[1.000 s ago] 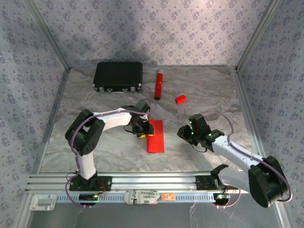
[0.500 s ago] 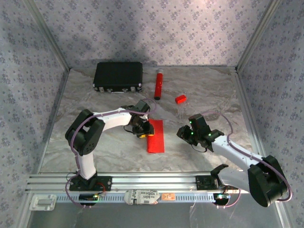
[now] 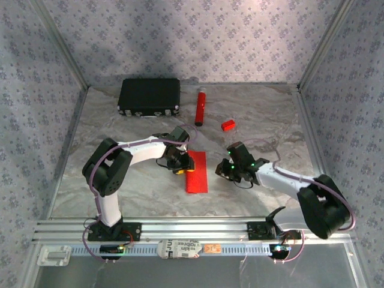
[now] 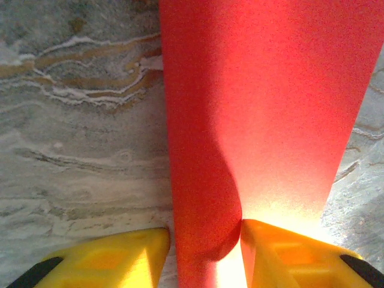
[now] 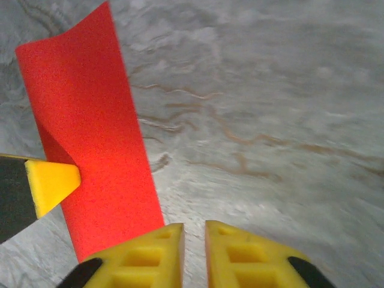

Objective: Fold a paper plane with a square sheet of paper (pick it up from the middle)
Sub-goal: Hold the square sheet of paper at the center of the table.

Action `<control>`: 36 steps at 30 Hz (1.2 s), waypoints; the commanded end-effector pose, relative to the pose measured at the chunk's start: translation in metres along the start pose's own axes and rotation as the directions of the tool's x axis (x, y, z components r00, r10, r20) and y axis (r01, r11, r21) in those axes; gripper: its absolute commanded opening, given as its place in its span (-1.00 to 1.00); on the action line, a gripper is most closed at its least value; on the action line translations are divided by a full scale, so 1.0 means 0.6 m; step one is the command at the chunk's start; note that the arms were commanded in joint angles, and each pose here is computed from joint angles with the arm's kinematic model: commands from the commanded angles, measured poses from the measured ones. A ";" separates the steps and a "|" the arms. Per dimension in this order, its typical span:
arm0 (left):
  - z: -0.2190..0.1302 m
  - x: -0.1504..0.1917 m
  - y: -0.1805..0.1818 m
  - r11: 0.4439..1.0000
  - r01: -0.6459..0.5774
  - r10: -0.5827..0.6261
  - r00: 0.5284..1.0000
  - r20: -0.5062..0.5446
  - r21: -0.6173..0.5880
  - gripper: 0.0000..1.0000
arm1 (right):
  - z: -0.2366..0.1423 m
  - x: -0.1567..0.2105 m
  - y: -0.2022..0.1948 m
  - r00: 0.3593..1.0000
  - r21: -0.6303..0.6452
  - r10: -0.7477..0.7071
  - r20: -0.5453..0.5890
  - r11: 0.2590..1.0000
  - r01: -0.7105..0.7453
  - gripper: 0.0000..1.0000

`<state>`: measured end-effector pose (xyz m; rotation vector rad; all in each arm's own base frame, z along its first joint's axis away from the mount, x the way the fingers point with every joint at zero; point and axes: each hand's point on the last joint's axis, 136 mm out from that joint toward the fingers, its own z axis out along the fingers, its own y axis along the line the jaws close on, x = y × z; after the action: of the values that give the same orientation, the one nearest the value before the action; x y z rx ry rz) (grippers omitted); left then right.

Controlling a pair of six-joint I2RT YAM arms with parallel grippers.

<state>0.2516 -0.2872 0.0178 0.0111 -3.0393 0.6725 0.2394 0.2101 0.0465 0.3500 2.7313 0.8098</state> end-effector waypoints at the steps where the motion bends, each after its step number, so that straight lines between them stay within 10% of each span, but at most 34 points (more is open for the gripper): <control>1: 0.055 0.012 0.096 0.981 0.044 -0.047 0.999 -0.015 -0.187 -0.19 | 0.015 -0.010 0.048 0.999 -0.065 -0.048 -0.008 0.997 0.047 -0.79; 16: 0.062 0.015 0.100 0.981 0.044 -0.049 0.999 -0.021 -0.189 -0.19 | 0.094 0.005 0.110 0.986 -0.132 -0.103 -0.133 0.988 0.085 -0.99; 36: -0.030 -0.014 0.009 1.000 -0.010 0.009 0.994 0.107 0.009 -0.08 | 0.112 0.044 -0.017 0.969 0.089 -0.110 -0.222 0.987 0.133 -0.99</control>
<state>0.2519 -0.2893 0.0261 -0.0074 -3.0613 0.7423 0.2637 0.2795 0.0195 0.0890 2.7945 0.9305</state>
